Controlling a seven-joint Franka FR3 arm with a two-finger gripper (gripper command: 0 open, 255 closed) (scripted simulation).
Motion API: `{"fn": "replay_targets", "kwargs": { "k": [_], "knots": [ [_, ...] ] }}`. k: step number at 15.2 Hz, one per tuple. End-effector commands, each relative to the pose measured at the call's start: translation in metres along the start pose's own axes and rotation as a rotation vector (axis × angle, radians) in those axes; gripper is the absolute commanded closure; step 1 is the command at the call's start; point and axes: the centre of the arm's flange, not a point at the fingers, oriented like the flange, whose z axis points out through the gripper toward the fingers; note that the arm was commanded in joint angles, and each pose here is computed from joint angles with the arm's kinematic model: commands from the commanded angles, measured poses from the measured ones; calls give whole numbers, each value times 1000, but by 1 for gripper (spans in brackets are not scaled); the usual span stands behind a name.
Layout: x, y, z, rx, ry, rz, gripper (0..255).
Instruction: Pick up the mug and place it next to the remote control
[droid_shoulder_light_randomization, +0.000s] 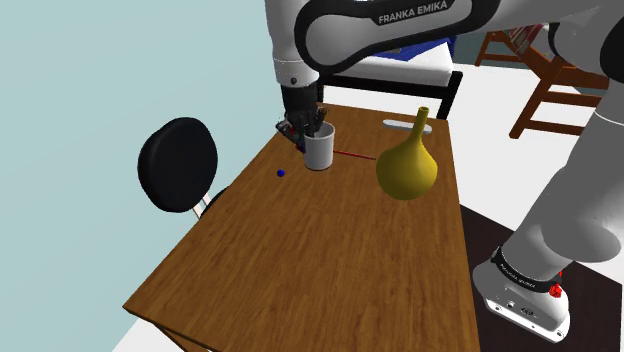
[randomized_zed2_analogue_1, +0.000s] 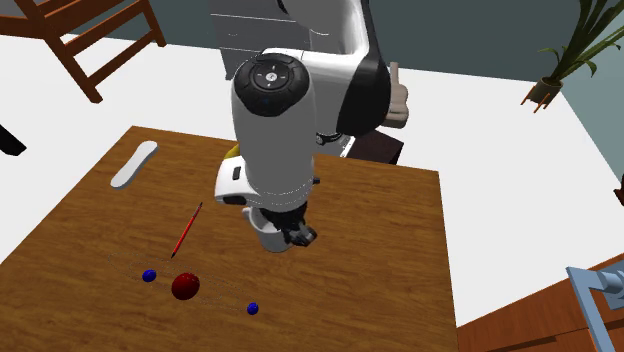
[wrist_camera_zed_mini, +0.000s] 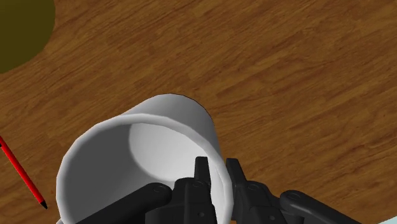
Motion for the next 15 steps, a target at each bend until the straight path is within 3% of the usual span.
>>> {"fn": "replay_targets", "kwargs": {
  "k": [1,15],
  "knots": [
    [4,26,3,1,0,-1,255],
    [47,206,14,1,0,-1,255]
  ]
}}
